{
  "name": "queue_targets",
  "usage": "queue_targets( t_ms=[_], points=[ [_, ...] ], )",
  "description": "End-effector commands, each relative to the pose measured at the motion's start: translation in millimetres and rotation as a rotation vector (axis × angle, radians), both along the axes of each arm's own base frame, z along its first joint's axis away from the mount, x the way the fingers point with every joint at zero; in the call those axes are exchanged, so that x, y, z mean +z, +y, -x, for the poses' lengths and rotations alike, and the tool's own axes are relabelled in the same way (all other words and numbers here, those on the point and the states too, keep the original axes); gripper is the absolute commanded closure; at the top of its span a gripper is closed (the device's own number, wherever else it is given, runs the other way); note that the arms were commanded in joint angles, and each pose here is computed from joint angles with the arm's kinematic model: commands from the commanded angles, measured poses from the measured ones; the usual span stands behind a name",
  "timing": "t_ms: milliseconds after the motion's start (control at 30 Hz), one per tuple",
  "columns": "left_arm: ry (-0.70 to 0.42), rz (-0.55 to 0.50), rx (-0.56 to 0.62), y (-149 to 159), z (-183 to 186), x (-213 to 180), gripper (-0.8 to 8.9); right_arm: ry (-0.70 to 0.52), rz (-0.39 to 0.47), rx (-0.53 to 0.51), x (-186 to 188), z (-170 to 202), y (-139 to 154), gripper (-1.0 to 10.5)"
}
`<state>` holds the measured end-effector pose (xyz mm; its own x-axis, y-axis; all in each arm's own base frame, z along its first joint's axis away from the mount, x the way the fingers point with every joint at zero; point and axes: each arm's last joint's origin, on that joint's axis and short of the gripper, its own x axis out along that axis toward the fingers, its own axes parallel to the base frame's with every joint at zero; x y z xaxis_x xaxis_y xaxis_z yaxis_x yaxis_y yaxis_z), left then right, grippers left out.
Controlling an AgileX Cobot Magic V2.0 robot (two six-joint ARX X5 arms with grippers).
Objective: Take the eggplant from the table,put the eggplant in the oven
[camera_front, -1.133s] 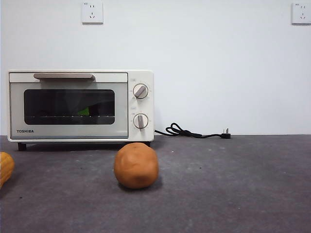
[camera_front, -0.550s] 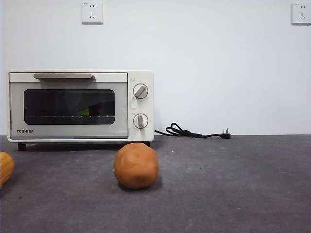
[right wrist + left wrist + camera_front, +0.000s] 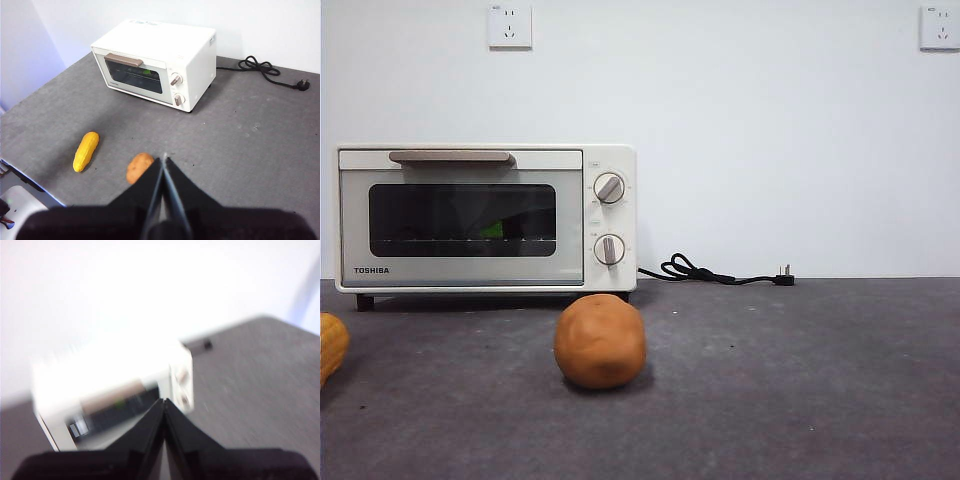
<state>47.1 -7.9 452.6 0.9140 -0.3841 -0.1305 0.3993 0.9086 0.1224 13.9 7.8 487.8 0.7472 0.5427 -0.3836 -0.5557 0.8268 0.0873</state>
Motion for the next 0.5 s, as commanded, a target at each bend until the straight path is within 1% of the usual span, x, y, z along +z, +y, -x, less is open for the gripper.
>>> queue_targets(
  t_ms=[33,167,267,333,400,500],
  points=[
    [-0.125,-0.067,-0.009,-1.9,11.1,2.5,8.18,0.017,0.027,0.002,-3.1,-0.5,0.5,9.5],
    [-0.277,-0.12,-0.006,-2.9,17.6,-6.7,8.18,0.017,0.027,0.003,-3.1,-0.5,0.5,9.5],
    [-0.355,-0.133,-0.003,-2.8,17.5,-29.0,8.18,0.017,0.027,0.003,-3.1,-0.5,0.5,9.5],
    [-0.369,-0.138,-0.003,-2.2,13.0,-52.2,8.18,0.017,0.027,0.003,-3.1,-0.5,0.5,9.5],
    [-0.361,-0.152,-0.003,-1.1,6.1,-76.9,8.18,0.017,0.027,0.002,-3.1,-0.5,0.5,9.5],
    [-0.309,-0.154,-0.006,0.7,-5.3,-116.6,8.18,0.017,0.027,0.002,-3.1,-0.5,0.5,9.5]
  ],
)
